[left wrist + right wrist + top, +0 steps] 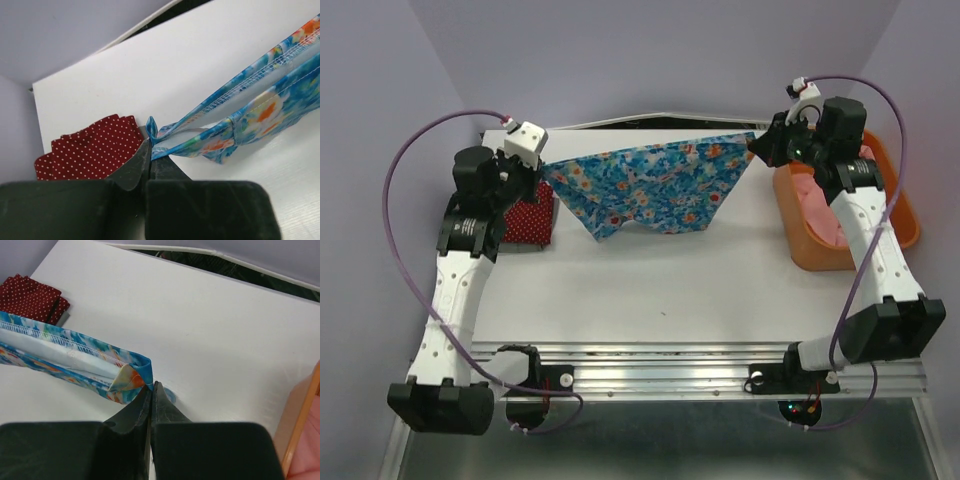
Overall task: Fold and stack the skirts
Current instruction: Flatten the skirt out
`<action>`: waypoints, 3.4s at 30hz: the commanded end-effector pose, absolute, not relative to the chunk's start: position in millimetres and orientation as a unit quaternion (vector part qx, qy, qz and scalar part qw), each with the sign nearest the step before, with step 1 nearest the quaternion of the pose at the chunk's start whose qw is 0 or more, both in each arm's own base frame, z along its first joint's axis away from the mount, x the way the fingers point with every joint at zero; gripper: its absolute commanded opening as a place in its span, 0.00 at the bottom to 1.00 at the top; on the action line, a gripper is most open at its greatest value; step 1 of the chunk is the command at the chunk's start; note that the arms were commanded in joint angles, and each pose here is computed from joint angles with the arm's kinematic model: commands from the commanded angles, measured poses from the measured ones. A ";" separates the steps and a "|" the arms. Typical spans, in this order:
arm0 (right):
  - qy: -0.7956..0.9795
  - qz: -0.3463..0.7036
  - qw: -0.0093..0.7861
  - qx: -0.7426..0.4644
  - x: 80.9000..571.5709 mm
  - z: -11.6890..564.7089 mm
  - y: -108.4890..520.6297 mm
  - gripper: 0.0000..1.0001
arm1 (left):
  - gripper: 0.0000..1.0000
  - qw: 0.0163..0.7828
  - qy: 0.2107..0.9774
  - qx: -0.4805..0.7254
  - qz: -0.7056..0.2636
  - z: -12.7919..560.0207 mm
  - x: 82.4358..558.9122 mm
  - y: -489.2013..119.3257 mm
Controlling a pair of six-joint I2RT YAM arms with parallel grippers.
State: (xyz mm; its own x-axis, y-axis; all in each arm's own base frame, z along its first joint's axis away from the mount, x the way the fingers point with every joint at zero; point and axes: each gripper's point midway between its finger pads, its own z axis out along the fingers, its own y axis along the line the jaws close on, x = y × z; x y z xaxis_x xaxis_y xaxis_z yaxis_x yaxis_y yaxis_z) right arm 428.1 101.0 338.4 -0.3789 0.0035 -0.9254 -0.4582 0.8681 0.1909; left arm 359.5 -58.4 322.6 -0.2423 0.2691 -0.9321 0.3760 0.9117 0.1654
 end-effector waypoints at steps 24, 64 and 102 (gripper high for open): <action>0.844 0.116 0.514 -0.098 606.5 254.1 65.3 1.00 | 0.70 0.510 0.829 0.224 -0.046 295.2 538.0 -85.9; 0.923 0.102 0.064 -0.364 285.3 -0.8 83.7 0.42 | 0.52 0.184 0.899 0.337 -0.211 29.2 368.7 -232.7; 0.857 0.141 0.015 -0.496 255.5 -11.4 155.0 0.51 | 0.64 0.206 0.926 0.245 -0.199 41.1 431.9 -171.6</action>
